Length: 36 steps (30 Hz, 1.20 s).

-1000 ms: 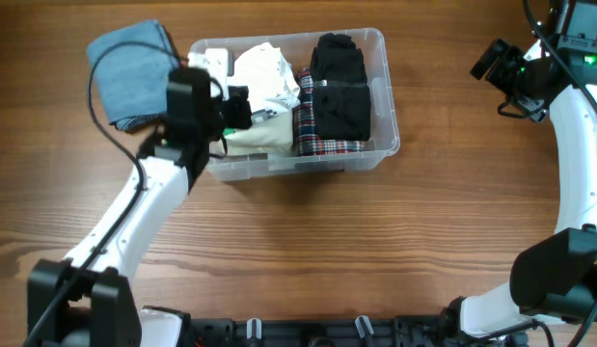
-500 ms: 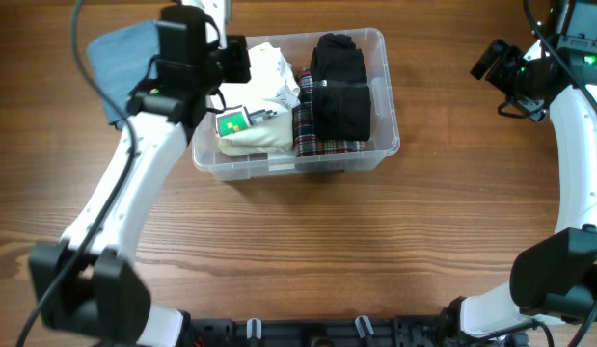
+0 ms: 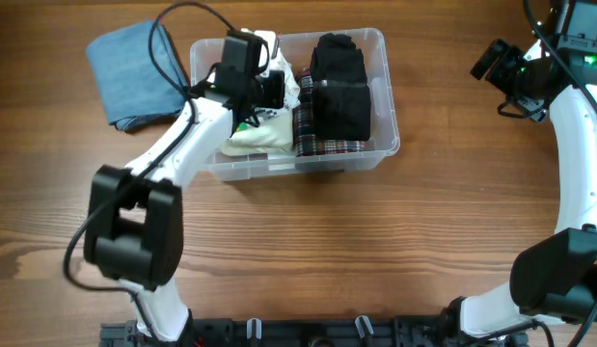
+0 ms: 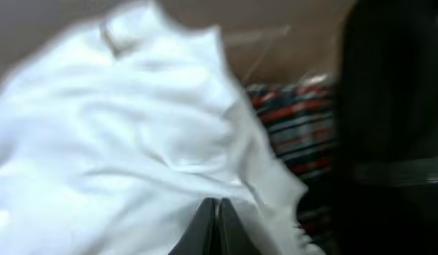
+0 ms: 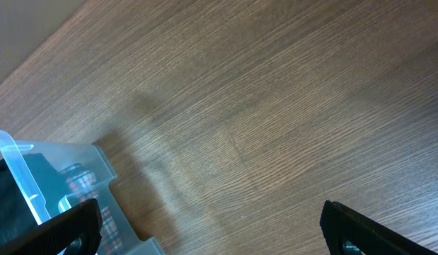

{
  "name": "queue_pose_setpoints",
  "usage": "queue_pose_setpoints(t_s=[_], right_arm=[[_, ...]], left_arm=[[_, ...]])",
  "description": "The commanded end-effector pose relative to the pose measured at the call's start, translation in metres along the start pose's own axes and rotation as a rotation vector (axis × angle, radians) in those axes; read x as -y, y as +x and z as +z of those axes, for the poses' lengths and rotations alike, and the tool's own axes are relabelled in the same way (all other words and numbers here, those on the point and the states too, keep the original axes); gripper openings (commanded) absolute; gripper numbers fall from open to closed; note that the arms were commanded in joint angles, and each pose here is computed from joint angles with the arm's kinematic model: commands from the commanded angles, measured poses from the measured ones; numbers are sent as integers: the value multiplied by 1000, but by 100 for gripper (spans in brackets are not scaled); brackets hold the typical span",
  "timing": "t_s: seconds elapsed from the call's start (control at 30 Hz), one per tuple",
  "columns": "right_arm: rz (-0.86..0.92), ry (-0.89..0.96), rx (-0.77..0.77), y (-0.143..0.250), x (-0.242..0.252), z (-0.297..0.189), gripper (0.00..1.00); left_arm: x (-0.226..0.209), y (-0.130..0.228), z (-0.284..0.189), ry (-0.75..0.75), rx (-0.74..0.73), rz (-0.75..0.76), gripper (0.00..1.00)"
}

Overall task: Pack container
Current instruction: 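Lower the white T-shirt onto the cream cloth and release, then move the left gripper to the blue denim cloth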

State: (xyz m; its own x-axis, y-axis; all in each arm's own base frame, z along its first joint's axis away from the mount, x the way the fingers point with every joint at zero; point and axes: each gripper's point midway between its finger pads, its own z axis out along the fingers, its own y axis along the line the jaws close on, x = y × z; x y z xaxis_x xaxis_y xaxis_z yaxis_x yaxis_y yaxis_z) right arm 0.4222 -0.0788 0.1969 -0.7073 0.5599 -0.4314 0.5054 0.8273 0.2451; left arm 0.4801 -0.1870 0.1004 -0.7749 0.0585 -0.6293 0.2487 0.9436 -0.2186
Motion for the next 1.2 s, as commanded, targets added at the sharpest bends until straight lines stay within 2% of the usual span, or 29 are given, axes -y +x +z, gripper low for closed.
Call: queue_pose_setpoints(t_s=[0.0, 0.2, 0.37, 0.4, 0.43, 0.47, 0.5, 0.73, 0.83, 1.0, 1.17], right_arm=[[6, 16, 5, -3, 2, 4, 100], [6, 16, 5, -3, 2, 4, 100], [6, 16, 5, -3, 2, 4, 100], [7, 16, 5, -3, 2, 4, 100], [6, 16, 5, -3, 2, 4, 100], [6, 16, 5, -3, 2, 4, 100], [6, 16, 5, -3, 2, 4, 100], [7, 16, 5, -3, 2, 4, 100], [7, 16, 5, -3, 2, 4, 100], [6, 16, 5, -3, 2, 4, 100], [6, 16, 5, -3, 2, 4, 100]], left_arm=[[-14, 27, 27, -41, -85, 8, 4], [-9, 46, 37, -38, -143, 16, 4], [5, 27, 20, -21, -98, -2, 6], [7, 19, 12, -18, -80, -19, 21], [10, 9, 1, -12, -55, -24, 48], [16, -5, -17, 0, -20, -20, 96], [19, -13, -29, 5, 3, -17, 100], [32, -55, -114, 26, 161, 51, 100], [15, -65, -150, -7, 209, 36, 100], [-75, -66, -189, -152, 234, -214, 100], [-175, -44, -199, -270, 208, -488, 100]])
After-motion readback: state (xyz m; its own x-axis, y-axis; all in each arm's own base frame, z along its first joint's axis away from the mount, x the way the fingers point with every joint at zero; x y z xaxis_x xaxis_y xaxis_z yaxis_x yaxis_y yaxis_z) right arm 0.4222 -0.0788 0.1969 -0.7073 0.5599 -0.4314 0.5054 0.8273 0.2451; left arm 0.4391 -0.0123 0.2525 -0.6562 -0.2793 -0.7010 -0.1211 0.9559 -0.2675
